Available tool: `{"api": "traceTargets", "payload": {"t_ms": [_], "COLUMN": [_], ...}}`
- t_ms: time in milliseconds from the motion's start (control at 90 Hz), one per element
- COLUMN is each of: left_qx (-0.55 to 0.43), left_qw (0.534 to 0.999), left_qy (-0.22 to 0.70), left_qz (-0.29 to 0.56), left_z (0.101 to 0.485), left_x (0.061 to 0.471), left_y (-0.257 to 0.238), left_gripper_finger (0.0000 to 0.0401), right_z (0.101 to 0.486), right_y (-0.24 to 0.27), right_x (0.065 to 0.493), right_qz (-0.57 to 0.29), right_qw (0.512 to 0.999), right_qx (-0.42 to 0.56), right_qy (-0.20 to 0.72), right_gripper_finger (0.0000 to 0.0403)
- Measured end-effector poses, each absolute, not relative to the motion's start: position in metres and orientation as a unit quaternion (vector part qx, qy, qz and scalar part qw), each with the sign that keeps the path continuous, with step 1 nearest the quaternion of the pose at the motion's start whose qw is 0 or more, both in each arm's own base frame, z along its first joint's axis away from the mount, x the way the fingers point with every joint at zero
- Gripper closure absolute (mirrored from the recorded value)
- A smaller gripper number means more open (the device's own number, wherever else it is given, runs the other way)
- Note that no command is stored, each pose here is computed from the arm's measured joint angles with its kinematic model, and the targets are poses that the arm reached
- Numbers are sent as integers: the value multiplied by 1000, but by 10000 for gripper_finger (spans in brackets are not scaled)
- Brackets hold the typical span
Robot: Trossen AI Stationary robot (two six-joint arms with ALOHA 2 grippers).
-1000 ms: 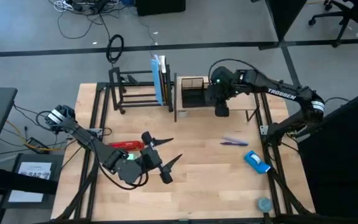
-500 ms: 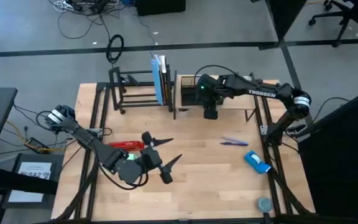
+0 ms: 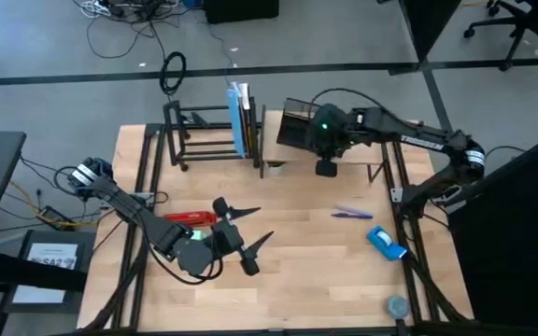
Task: Stock shelves
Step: Remove the black desk organizer from the shelf
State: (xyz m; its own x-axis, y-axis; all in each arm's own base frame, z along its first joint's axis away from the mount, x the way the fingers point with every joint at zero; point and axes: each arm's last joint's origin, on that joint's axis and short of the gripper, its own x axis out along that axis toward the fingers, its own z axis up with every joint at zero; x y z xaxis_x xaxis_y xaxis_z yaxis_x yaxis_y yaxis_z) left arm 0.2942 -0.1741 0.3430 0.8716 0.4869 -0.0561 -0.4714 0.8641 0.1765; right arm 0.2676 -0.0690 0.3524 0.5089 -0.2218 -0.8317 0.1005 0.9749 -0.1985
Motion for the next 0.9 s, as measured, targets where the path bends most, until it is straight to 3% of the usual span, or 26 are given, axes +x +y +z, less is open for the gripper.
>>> {"api": "traceTargets", "payload": {"t_ms": [378,656,900], "left_qx": [26,-36,-55], "left_qw": [973,979,982], "left_qy": [-18,-35,-32], "left_qz": [228,200,176], "left_z": [362,363,356], "left_x": [285,274,269], "left_y": [-189,-204,-220], "left_gripper_finger": [117,117,117], "right_z": [339,273,209], "right_y": [69,174,219], "right_x": [267,229,166], "right_qz": [-5,29,21], "right_qw": [885,894,877], "right_qx": [17,128,180], "right_qy": [466,429,444], "right_gripper_finger": [403,403,403]}}
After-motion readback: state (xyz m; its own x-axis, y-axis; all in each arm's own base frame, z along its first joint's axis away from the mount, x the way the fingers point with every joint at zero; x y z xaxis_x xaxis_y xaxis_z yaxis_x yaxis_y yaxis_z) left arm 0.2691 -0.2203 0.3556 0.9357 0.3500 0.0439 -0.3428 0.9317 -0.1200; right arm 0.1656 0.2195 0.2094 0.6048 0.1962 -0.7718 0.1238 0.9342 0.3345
